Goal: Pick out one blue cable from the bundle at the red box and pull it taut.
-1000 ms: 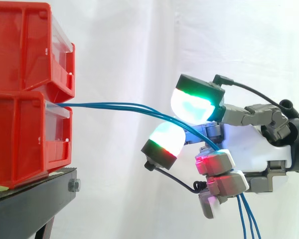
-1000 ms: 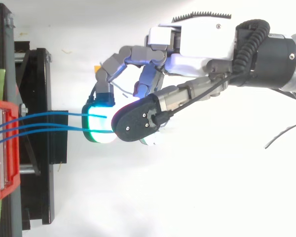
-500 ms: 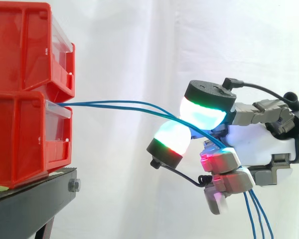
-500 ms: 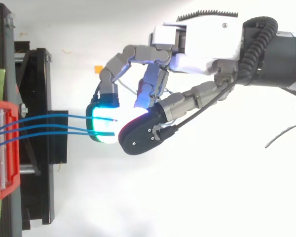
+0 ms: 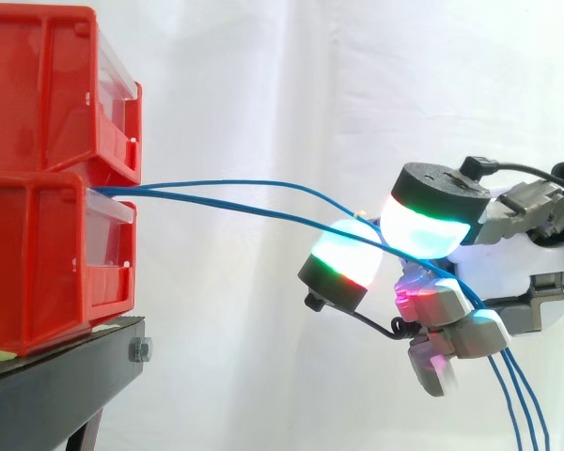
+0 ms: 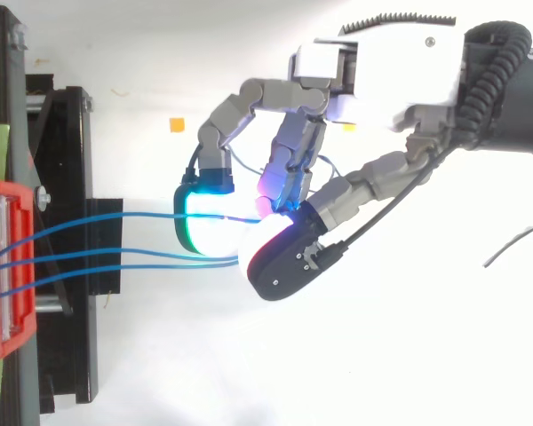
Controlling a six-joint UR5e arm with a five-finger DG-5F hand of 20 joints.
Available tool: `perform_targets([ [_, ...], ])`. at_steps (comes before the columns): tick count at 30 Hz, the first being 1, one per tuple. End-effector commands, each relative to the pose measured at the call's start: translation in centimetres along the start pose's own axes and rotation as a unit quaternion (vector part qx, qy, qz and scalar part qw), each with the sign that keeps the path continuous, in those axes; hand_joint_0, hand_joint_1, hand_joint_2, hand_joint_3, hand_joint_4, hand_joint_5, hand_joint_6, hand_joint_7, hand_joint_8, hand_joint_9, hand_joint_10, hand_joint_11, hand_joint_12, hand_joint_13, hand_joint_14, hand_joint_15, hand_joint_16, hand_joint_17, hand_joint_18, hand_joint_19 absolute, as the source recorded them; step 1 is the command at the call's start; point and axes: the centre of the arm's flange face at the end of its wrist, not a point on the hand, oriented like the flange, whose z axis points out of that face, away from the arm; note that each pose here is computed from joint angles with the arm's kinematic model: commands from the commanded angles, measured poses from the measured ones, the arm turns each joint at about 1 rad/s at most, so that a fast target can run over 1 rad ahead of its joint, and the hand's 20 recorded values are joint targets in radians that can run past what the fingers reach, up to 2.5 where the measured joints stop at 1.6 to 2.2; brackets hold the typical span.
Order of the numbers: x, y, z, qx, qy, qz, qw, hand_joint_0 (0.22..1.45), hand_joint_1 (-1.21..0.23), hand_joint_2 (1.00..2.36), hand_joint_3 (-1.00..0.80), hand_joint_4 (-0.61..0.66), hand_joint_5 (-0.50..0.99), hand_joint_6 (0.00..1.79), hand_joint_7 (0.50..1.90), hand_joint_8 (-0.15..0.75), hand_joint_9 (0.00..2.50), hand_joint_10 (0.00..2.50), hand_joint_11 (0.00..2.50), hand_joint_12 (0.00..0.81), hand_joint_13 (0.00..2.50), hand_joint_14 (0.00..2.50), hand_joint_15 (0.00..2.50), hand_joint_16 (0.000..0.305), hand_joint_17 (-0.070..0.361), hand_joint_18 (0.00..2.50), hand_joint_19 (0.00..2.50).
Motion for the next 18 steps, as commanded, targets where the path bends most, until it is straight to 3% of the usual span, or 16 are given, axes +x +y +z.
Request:
perform_targets([
  [1,-0.01,0.01,-0.02,0.001,0.0,0.0,1.0,0.8,-0.96,1.0,-0.5,-0.05,-0.17,0.96,0.83,0.288,1.19,0.02,0.92,0.406,1.31,0.03,0.83,0.044,0.099,1.01,0.68],
  [6,-0.01,0.01,-0.02,0.001,0.0,0.001,1.0,0.84,-0.96,1.01,-0.42,-0.06,-0.18,0.97,0.91,0.279,1.19,0.02,0.95,0.391,1.3,0.02,0.82,0.041,0.092,0.96,0.66],
  [7,0.01,0.01,-0.02,0.001,0.001,0.002,1.0,0.86,-0.95,1.01,-0.34,-0.05,-0.18,0.97,0.92,0.272,1.19,0.02,0.94,0.386,1.3,0.02,0.83,0.039,0.088,0.93,0.69],
  [8,0.04,-0.09,0.0,0.001,0.001,0.002,1.0,0.87,-0.92,1.02,-0.23,-0.04,-0.19,0.98,0.88,0.269,1.19,0.02,0.94,0.38,1.29,0.02,0.83,0.038,0.086,0.89,0.72],
  [11,0.03,-0.11,-0.01,0.002,0.001,0.003,1.0,0.86,-0.92,1.02,-0.17,0.03,-0.2,0.98,0.75,0.254,1.14,0.02,0.97,0.38,1.27,0.02,0.83,0.038,0.086,0.88,0.72],
  [15,0.01,0.0,-0.04,0.001,0.001,0.009,1.0,0.84,-0.94,1.02,-0.27,0.07,-0.21,0.97,0.74,0.243,1.07,0.02,0.98,0.384,1.25,0.02,0.81,0.039,0.088,0.9,0.64],
  [18,-0.04,0.01,-0.02,0.001,-0.002,0.011,0.9999,0.81,-0.99,1.0,-0.44,0.09,-0.22,0.96,0.74,0.238,1.02,0.02,0.99,0.383,1.21,0.02,0.78,0.04,0.09,0.91,0.56],
])
